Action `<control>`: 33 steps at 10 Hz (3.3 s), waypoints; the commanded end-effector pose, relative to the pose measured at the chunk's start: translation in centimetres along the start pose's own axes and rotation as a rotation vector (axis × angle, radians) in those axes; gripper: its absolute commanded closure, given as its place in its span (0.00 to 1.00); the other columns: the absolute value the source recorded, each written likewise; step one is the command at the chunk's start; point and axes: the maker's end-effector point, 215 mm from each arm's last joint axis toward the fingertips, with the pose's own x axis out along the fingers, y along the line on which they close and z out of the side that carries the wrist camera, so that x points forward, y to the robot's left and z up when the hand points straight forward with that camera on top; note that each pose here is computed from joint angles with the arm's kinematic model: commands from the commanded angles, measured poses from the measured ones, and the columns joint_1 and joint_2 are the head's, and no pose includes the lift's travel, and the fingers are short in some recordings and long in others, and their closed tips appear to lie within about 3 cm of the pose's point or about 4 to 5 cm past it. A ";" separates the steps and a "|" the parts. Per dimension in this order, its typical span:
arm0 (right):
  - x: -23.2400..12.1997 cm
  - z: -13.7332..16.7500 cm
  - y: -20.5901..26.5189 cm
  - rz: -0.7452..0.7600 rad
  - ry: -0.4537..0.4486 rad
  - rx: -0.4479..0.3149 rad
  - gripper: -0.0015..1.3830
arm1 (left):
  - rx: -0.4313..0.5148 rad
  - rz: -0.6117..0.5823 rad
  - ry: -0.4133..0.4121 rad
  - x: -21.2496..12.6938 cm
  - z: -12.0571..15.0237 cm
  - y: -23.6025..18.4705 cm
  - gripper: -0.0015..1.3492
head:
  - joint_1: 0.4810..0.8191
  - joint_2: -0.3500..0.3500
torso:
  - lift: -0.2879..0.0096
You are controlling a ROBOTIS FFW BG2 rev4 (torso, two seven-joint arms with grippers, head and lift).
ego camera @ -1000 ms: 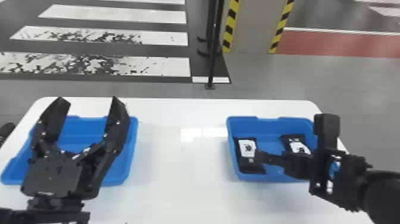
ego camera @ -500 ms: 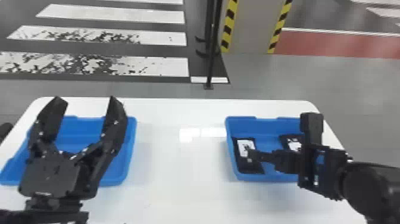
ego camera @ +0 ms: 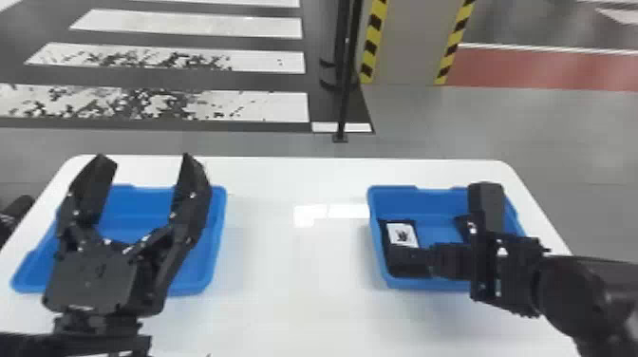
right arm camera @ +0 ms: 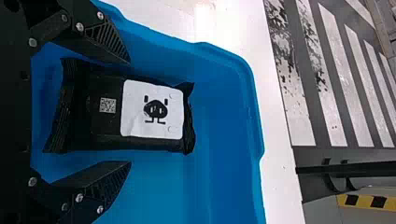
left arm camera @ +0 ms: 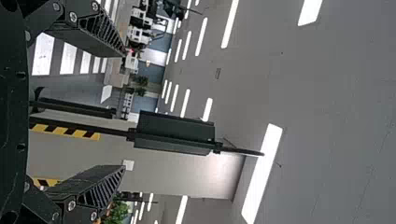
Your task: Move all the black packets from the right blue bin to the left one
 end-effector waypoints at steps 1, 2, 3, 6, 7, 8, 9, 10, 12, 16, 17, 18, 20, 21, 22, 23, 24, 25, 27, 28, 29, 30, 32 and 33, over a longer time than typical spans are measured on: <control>0.2 -0.5 0.3 0.001 0.025 -0.012 0.21 | -0.001 0.000 0.000 0.0 -0.1 0.0 0.14 | 0.63 0.39 | 0.50; 0.3 -0.9 0.6 0.003 0.041 -0.022 0.24 | -0.001 0.001 -0.007 0.0 0.1 0.1 0.14 | 0.63 0.40 | 0.50; 0.3 -1.3 0.6 -0.004 0.061 -0.035 0.32 | -0.005 0.003 -0.010 0.0 0.1 0.1 0.14 | 0.63 0.40 | 0.50; 0.0 -1.3 0.1 -0.026 0.070 -0.054 0.55 | -0.014 0.010 -0.015 -0.2 -0.4 0.4 0.14 | 0.63 0.41 | 0.50; 0.0 -1.6 0.0 -0.027 0.072 -0.052 0.77 | -0.016 0.013 -0.020 -0.2 -0.3 0.5 0.14 | 0.63 0.41 | 0.50; 0.1 -1.9 -0.1 -0.027 0.073 -0.047 0.81 | -0.018 0.013 -0.022 -0.2 -0.3 0.5 0.14 | 0.63 0.41 | 0.50; 0.1 -2.0 -0.2 -0.029 0.070 -0.046 0.83 | -0.017 0.014 -0.025 -0.2 -0.3 0.6 0.14 | 0.63 0.40 | 0.50; 0.2 -1.7 -0.2 -0.029 0.052 -0.046 0.85 | -0.017 0.012 -0.027 -0.2 -0.3 0.5 0.14 | 0.63 0.40 | 0.50; -1.3 -0.2 0.2 -0.027 -0.027 -0.051 0.86 | -0.021 0.010 -0.041 -0.2 -0.1 0.4 0.14 | 0.63 0.40 | 0.50; -6.5 3.5 -0.3 0.031 -0.230 -0.034 0.86 | -0.052 0.012 -0.062 -0.1 0.3 0.2 0.14 | 0.63 0.37 | 0.50; -7.1 6.3 1.4 0.135 -0.327 -0.042 0.86 | -0.109 0.013 -0.048 0.0 -0.2 -0.2 0.14 | 0.63 0.37 | 0.50; -8.2 8.5 4.6 0.239 -0.400 -0.069 0.86 | -0.186 0.005 -0.012 0.5 -1.4 -0.6 0.14 | 0.63 0.37 | 0.50; -9.7 8.7 13.8 0.474 -0.422 -0.076 0.86 | -0.280 -0.029 0.025 2.2 -2.4 -0.2 0.14 | 0.63 0.43 | 0.50; -10.6 8.3 17.6 0.559 -0.417 -0.097 0.86 | -0.354 -0.068 0.039 3.4 -2.7 -0.8 0.14 | 0.63 0.50 | 0.50; -11.1 7.9 20.5 0.624 -0.404 -0.112 0.86 | -0.367 -0.092 0.036 4.4 -2.4 -1.1 0.14 | 0.63 0.54 | 0.50; -11.4 7.5 22.8 0.677 -0.390 -0.120 0.86 | -0.340 -0.116 0.064 4.8 -3.0 -1.6 0.14 | 0.63 0.59 | 0.50; -11.6 7.1 24.6 0.720 -0.377 -0.127 0.86 | -0.335 -0.140 0.126 4.6 -4.7 -2.2 0.14 | 0.61 0.64 | 0.50; -11.7 6.7 26.2 0.760 -0.367 -0.130 0.86 | -0.317 -0.162 0.184 4.2 -6.3 -2.6 0.14 | 0.62 0.66 | 0.50; -12.1 6.2 28.5 0.812 -0.350 -0.140 0.86 | -0.302 -0.181 0.234 3.8 -7.7 -3.3 0.14 | 0.63 0.69 | 0.50; -12.3 6.0 29.4 0.836 -0.344 -0.140 0.86 | -0.304 -0.180 0.236 3.8 -7.8 -3.3 0.14 | 0.63 0.71 | 0.50; -12.5 5.8 30.3 0.857 -0.337 -0.145 0.86 | -0.308 -0.182 0.241 3.9 -7.9 -3.4 0.14 | 0.63 0.72 | 0.50; -12.6 5.6 30.9 0.870 -0.331 -0.149 0.86 | -0.313 -0.183 0.241 3.8 -7.9 -3.6 0.14 | 0.63 0.74 | 0.50; -12.6 5.5 31.4 0.884 -0.326 -0.149 0.86 | -0.332 -0.193 0.242 3.8 -7.9 -4.2 0.41 | 0.63 0.75 | 0.50; -12.5 5.5 31.4 0.882 -0.325 -0.150 0.86 | -0.331 -0.196 0.242 3.8 -7.9 -4.4 0.71 | 0.63 0.76 | 0.50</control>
